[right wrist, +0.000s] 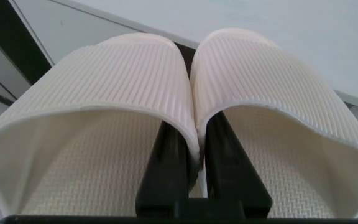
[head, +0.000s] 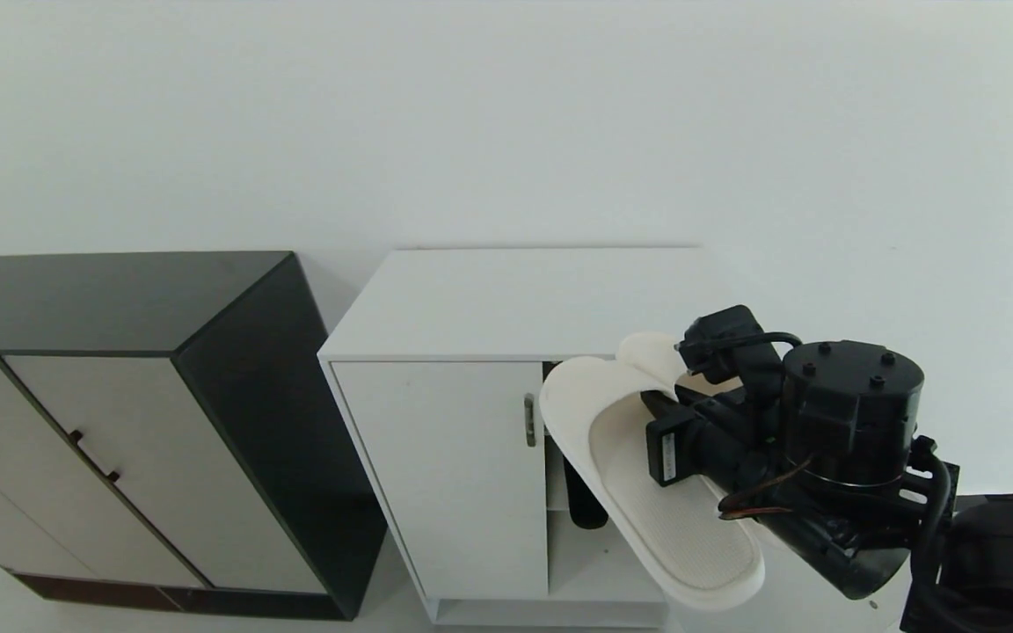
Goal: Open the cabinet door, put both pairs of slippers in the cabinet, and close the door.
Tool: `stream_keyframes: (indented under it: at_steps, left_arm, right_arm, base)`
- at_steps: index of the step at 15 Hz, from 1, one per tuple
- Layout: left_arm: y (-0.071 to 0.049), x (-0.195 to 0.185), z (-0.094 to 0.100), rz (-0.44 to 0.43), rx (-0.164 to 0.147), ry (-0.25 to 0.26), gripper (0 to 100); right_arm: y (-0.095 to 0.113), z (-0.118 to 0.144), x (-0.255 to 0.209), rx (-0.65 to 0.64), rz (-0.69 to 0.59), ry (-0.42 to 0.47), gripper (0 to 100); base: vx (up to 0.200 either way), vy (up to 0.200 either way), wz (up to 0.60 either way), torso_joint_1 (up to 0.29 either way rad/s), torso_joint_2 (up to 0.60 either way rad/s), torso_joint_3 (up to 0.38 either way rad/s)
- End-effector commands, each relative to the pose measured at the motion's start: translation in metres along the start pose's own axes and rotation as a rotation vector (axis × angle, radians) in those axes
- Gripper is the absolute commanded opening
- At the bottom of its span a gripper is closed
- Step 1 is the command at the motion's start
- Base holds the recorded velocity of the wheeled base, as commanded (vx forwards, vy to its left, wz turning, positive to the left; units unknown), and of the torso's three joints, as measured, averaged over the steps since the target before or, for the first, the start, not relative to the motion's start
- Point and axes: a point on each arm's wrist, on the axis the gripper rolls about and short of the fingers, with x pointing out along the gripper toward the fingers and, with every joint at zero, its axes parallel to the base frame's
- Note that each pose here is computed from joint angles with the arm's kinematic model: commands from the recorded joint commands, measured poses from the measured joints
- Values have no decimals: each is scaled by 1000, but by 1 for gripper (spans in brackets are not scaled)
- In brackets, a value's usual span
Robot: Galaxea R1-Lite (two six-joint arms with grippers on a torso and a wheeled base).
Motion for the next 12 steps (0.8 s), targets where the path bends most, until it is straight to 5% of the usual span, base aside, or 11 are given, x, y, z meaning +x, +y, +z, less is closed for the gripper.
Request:
stream_keyframes:
  at_steps: [1,12]
  left_arm:
    - [0,0,0,-1,-1,0,0]
    - [0,0,0,1,-1,0,0]
  right_arm:
    - [0,-1,-1,-3,3,2,0]
    - [-1,-1,-3,-3,1,4,0]
  base:
    - [0,0,0,0,0,0]
    - [0,0,0,-183,440,258]
